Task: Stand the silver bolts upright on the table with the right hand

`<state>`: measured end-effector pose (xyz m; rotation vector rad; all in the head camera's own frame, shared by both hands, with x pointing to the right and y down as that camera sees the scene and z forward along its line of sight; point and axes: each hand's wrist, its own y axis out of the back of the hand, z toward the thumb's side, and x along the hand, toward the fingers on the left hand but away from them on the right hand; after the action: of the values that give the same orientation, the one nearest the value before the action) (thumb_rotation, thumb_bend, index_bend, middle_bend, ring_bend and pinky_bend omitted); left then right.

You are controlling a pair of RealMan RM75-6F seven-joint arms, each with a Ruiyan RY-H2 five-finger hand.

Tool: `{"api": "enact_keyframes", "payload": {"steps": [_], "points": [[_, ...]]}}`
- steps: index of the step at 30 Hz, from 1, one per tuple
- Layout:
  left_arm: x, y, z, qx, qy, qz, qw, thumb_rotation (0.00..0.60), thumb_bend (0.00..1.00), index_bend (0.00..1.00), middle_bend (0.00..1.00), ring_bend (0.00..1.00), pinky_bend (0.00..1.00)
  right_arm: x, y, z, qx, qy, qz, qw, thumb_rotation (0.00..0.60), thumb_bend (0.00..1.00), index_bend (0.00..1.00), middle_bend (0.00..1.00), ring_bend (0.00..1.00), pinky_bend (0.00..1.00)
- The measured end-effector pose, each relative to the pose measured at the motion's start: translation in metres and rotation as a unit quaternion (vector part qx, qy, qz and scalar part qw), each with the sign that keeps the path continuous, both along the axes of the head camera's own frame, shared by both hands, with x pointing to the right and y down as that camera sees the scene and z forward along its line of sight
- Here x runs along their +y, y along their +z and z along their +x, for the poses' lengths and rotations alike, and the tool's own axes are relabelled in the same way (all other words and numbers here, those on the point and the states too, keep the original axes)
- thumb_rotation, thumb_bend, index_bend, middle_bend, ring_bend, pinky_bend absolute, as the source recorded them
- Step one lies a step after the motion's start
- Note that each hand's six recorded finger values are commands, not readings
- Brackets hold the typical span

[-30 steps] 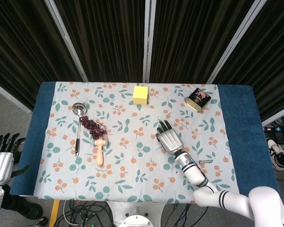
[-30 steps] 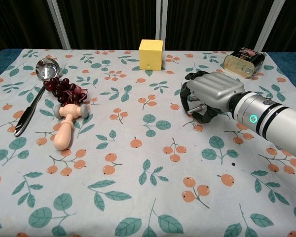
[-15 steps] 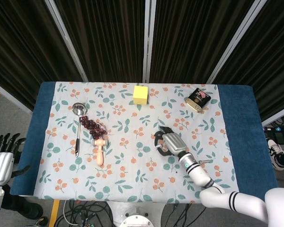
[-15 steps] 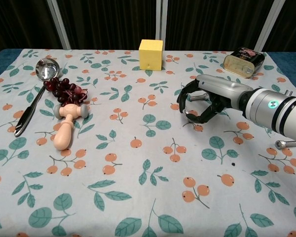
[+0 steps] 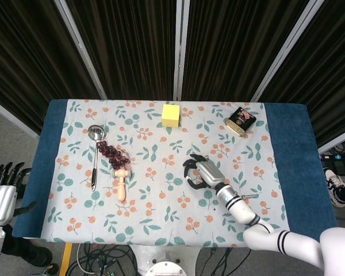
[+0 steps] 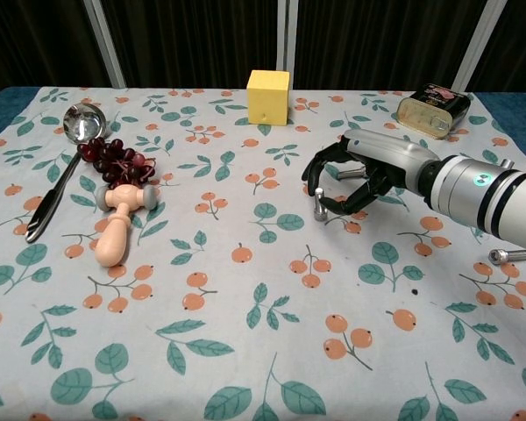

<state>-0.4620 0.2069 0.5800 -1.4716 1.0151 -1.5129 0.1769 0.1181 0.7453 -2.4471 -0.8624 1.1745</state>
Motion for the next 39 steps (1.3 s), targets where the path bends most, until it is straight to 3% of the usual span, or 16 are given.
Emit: {"api": "enact_keyframes", "payload": {"steps": [11,22,28,31,34,39], "points": [[0.000,0.000,0.000,0.001,0.001,-0.001,1.0000,0.600,0.00,0.20,0.11,0.01,0.00,-0.003,0.005,0.001,-0.003,0.002,0.000,1.0000,0.600,0.41,0.46,0.24,0.00,0.00],[0.000,0.000,0.000,0.000,0.001,0.000,1.0000,0.600,0.00,0.20,0.11,0.01,0.00,-0.001,0.003,0.000,-0.005,-0.004,0.000,1.0000,0.600,0.41,0.43,0.22,0.00,0.00],[-0.001,-0.002,0.000,0.000,0.002,0.003,1.0000,0.600,0.00,0.20,0.11,0.01,0.00,-0.007,-0.012,0.003,-0.013,-0.013,0.028,0.9994,0.600,0.41,0.36,0.21,0.00,0.00],[0.000,-0.002,-0.001,0.000,0.001,0.003,1.0000,0.600,0.00,0.20,0.11,0.01,0.00,-0.019,-0.022,0.013,0.004,-0.019,0.058,0.9981,0.600,0.35,0.35,0.21,0.00,0.00],[0.001,-0.002,-0.001,-0.002,0.002,0.001,1.0000,0.600,0.00,0.20,0.11,0.01,0.00,-0.030,-0.026,0.022,0.035,-0.027,0.081,0.9957,0.600,0.21,0.34,0.20,0.00,0.00],[0.000,-0.003,0.000,-0.004,0.003,0.002,1.0000,0.600,0.00,0.20,0.11,0.01,0.00,-0.048,-0.021,0.035,0.118,-0.057,0.113,0.9849,0.600,0.20,0.34,0.19,0.00,0.00]]}}
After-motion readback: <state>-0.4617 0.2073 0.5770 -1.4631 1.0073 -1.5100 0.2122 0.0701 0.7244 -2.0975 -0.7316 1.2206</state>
